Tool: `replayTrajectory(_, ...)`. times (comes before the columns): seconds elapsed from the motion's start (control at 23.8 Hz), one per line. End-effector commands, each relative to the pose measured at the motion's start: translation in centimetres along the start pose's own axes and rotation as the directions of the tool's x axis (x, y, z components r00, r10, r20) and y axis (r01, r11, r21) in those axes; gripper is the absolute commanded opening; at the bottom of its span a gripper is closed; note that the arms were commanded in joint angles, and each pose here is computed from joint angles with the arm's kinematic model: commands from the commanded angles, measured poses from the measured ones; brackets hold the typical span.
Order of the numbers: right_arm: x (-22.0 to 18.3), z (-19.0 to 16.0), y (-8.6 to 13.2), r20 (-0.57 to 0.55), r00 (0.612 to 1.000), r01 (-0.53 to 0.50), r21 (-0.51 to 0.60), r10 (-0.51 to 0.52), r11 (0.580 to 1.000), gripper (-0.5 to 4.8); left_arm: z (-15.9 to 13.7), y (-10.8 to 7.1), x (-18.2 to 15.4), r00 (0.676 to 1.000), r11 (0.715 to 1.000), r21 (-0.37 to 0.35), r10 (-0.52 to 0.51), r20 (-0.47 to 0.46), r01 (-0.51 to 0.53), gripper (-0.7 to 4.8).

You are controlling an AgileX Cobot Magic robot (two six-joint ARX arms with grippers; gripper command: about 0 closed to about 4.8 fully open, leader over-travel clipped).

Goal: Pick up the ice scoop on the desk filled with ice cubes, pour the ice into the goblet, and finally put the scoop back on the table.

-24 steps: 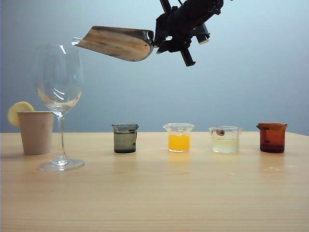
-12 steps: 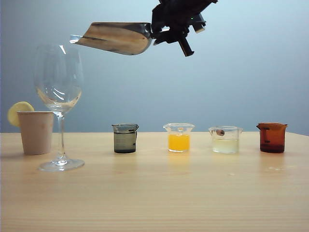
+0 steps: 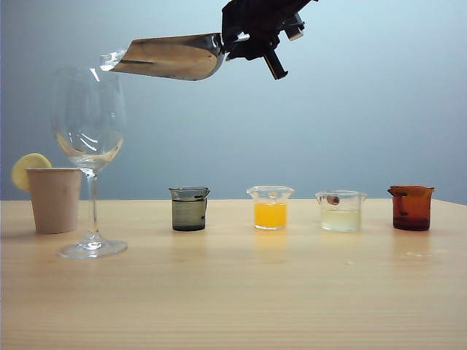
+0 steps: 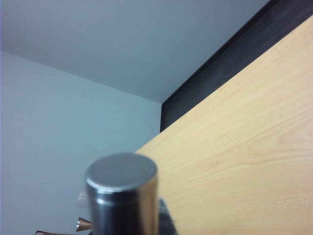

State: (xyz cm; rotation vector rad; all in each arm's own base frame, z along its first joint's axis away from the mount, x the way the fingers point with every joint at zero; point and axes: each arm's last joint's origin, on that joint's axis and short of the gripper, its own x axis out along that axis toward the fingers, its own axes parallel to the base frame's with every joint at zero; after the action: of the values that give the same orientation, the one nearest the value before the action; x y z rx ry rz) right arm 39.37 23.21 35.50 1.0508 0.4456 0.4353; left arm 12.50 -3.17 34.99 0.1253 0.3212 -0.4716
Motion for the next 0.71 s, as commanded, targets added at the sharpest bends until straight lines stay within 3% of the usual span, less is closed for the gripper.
replayTrajectory(0.04, -0.32, 0.29, 0.92, 0.026, 0.998, -0.049, 0.001, 0.049, 0.999, -0.07, 0.22, 0.00, -0.12, 1.000, 1.000, 0.005, -0.002, 0.016, 0.002, -0.05)
replayTrajectory(0.71, -0.31, 0.02, 1.20, 0.038, 0.998, -0.058, -0.038, 0.059, 0.998, -0.07, 0.22, 0.00, -0.12, 1.000, 1.000, 0.004, -0.002, 0.016, 0.002, -0.05)
